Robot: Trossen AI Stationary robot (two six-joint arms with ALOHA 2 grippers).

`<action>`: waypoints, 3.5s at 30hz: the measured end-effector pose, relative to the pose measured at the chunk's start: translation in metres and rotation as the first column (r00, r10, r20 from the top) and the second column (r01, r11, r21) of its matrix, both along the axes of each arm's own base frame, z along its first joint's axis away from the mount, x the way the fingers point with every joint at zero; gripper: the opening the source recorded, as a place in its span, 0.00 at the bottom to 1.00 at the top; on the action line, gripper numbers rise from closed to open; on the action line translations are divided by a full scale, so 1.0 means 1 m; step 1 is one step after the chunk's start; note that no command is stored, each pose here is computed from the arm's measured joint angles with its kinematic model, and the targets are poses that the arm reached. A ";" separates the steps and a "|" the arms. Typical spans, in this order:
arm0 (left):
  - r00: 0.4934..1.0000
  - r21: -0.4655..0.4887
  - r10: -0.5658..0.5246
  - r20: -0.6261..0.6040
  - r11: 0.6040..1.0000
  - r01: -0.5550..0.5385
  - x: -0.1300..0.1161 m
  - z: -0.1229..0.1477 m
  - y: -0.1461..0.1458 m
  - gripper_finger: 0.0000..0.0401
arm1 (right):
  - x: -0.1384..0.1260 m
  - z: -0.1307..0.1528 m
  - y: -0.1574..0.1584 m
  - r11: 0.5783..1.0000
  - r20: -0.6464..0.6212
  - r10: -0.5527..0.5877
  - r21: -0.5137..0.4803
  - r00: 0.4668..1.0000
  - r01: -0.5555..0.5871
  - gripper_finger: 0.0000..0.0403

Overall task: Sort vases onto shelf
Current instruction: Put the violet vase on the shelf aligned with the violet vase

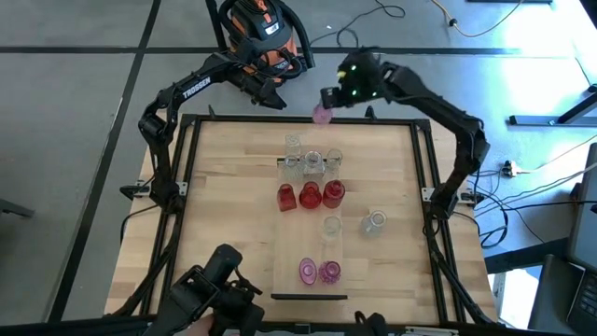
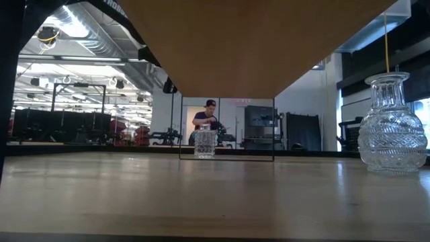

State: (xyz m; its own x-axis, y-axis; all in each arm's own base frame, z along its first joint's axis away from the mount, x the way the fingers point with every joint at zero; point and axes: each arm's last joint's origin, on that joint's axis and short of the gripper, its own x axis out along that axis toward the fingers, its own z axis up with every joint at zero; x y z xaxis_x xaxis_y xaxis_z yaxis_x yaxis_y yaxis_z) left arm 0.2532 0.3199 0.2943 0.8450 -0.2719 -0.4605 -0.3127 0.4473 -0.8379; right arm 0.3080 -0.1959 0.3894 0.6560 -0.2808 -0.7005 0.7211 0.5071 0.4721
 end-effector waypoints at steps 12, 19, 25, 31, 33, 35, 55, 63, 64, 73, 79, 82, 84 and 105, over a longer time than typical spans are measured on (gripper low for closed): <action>1.000 0.005 0.005 -0.007 1.000 -0.005 0.000 0.000 0.000 0.54 | -0.037 0.082 0.025 0.998 0.055 0.037 -0.051 0.998 -0.035 0.00; 1.000 0.006 0.005 -0.007 1.000 -0.005 0.000 0.000 0.000 0.54 | -0.048 0.109 0.050 0.991 0.120 0.126 -0.058 0.985 -0.119 0.00; 1.000 0.016 0.015 -0.023 1.000 -0.015 0.000 -0.001 0.000 0.54 | -0.054 0.122 0.076 0.972 0.188 0.233 -0.057 0.954 -0.226 0.00; 1.000 0.017 0.016 -0.024 1.000 -0.016 0.000 -0.001 0.001 0.54 | -0.058 0.138 0.095 0.948 0.279 0.319 -0.114 0.906 -0.298 0.00; 1.000 0.018 0.016 -0.024 1.000 -0.016 0.000 -0.001 0.000 0.54 | -0.058 0.140 0.102 0.937 0.297 0.349 -0.120 0.889 -0.328 0.00; 1.000 0.017 0.017 -0.024 1.000 -0.016 0.000 -0.001 0.001 0.54 | -0.056 0.141 0.109 0.923 0.302 0.384 -0.115 0.873 -0.366 0.00; 0.994 -0.073 -0.069 -0.081 0.995 0.063 -0.013 0.007 -0.024 0.54 | -0.022 0.129 0.162 0.592 0.350 0.776 -0.118 0.525 -0.797 0.00; 0.959 0.154 0.042 -0.281 0.988 0.002 -0.028 0.058 -0.070 0.54 | -0.009 0.116 0.163 0.415 0.368 0.862 -0.117 0.349 -0.902 0.00; 0.957 0.180 0.058 -0.284 0.984 -0.006 -0.030 0.066 -0.077 0.54 | -0.008 0.111 0.163 0.404 0.352 0.870 -0.106 0.345 -0.909 0.00; 0.961 0.375 0.157 -0.226 0.925 -0.063 -0.047 0.132 -0.162 0.54 | 0.018 0.083 0.162 0.298 0.281 0.925 -0.111 0.258 -0.948 0.00; 0.965 0.452 0.210 -0.155 0.884 -0.120 -0.055 0.159 -0.219 0.54 | 0.035 0.068 0.160 0.238 0.303 0.932 -0.095 0.199 -0.967 0.00; 0.970 0.455 0.223 -0.102 0.877 -0.154 -0.054 0.168 -0.242 0.54 | 0.041 0.061 0.161 0.211 0.299 0.938 -0.091 0.176 -0.973 0.00; 0.967 0.455 0.243 -0.079 0.872 -0.182 -0.050 0.170 -0.254 0.54 | 0.046 0.057 0.164 0.195 0.293 0.942 -0.082 0.163 -0.977 0.00; 0.970 0.470 0.169 -0.173 0.880 -0.070 0.009 0.143 -0.326 0.54 | 0.063 0.040 0.216 0.300 0.070 0.952 -0.012 0.299 -0.954 0.00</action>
